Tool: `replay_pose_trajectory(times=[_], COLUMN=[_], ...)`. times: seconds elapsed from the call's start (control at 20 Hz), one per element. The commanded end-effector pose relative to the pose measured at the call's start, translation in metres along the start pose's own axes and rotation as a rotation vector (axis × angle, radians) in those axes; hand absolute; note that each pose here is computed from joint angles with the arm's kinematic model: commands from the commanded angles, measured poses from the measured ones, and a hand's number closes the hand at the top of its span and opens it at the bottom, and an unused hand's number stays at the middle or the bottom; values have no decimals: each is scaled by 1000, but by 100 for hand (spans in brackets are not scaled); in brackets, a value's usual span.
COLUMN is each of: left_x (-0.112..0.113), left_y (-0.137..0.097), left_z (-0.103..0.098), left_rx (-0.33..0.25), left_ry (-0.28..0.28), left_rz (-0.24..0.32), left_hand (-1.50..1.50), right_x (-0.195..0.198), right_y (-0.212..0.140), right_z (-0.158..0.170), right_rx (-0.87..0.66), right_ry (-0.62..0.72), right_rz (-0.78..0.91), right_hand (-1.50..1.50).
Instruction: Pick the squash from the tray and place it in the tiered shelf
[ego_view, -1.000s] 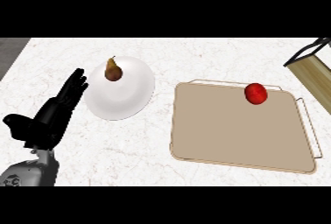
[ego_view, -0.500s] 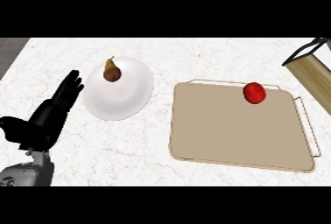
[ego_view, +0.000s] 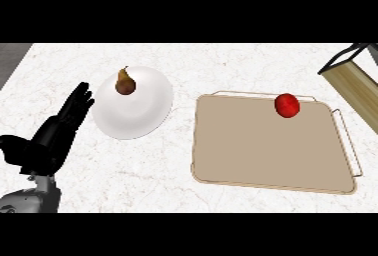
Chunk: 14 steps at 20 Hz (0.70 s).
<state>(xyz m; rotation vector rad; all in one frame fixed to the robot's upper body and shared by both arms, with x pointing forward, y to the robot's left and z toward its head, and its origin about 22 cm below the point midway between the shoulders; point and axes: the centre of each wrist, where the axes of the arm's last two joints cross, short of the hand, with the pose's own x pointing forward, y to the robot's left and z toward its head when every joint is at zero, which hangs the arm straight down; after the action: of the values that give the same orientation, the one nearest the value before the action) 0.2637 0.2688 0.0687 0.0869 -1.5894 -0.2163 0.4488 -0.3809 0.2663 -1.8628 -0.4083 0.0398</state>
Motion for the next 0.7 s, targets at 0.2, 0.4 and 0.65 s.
replay_pose_trajectory(times=[0.2,0.4,0.65], left_x=[-2,0,-7], left_y=[0,-3,0], left_z=[2,-7,3], left_rx=[23,36,24], left_ry=[13,7,17], left_rz=[-13,-5,7], left_hand=[0,0,0], right_x=[-38,5,-1], right_y=[55,-15,-35], right_z=[-14,-2,-14], right_rx=[125,91,-40], right_ry=[94,247,249], right_rz=[662,451,314], right_hand=[-150,-150,-150])
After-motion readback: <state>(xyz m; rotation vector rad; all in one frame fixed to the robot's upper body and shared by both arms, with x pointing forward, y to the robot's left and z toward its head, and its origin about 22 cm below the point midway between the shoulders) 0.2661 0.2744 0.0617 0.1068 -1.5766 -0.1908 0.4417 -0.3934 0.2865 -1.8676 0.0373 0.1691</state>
